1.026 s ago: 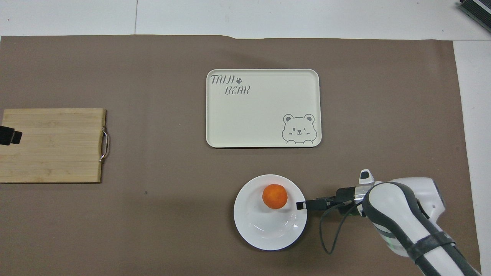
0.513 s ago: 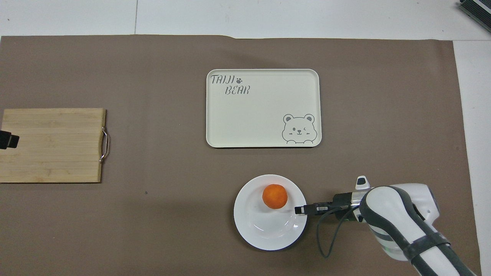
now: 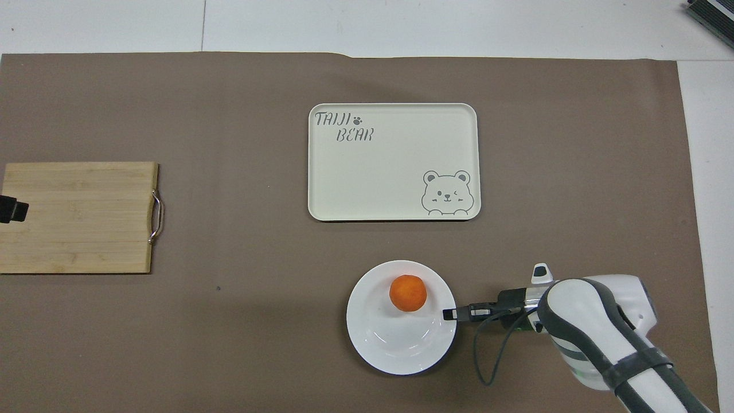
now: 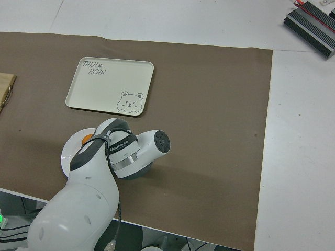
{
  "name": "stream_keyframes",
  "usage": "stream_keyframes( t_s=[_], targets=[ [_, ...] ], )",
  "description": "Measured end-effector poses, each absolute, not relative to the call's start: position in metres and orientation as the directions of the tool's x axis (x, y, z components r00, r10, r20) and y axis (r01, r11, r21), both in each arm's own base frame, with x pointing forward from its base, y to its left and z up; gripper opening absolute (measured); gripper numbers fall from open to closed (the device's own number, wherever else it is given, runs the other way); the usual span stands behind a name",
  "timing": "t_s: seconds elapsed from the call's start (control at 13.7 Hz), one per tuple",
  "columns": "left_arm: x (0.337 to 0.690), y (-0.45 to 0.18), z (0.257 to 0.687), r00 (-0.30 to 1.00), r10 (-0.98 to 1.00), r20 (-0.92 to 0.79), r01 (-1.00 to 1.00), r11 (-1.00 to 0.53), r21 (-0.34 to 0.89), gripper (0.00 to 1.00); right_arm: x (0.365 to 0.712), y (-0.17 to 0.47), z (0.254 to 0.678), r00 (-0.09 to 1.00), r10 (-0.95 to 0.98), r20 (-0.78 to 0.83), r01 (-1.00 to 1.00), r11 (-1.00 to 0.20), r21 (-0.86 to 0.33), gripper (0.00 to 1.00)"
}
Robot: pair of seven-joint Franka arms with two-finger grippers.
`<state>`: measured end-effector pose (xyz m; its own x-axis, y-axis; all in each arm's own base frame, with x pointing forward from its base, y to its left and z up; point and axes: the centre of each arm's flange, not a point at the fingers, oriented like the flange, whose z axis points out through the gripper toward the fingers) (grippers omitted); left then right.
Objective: Place orange and plate with both arms
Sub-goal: 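Reach the right gripper to the plate rim and grip it, then lift the plate with the right gripper onto the bear tray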
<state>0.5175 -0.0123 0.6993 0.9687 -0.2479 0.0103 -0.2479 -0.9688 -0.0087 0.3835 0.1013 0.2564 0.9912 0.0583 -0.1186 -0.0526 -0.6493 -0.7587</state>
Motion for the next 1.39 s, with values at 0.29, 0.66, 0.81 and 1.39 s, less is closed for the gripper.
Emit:
stream_keyframes(
  t_s=[0.29,0.66,0.81,1.39],
  targets=[
    [0.518,-0.012,0.699,0.969,-0.248,0.01,-0.248,-0.969,-0.009,1.0,0.394,0.103,0.262,0.994,0.091,-0.062,0.011,-0.644,-0.765,0.05],
    [0.518,-0.012,0.699,0.969,-0.248,0.01,-0.248,-0.969,-0.009,1.0,0.418,0.107,0.279,0.995,0.095,-0.008,0.054,-0.638,-0.768,0.05],
    [0.518,-0.012,0.699,0.969,-0.248,0.01,-0.248,-0.969,-0.009,1.0,0.429,0.11,0.291,0.997,0.073,-0.013,0.036,-0.63,-0.776,0.05],
    [0.518,-0.012,0.699,0.969,-0.248,0.01,-0.248,-0.969,-0.009,1.0,0.485,0.079,0.34,0.998,-0.037,-0.055,-0.066,-0.555,-0.829,0.05]
  ],
)
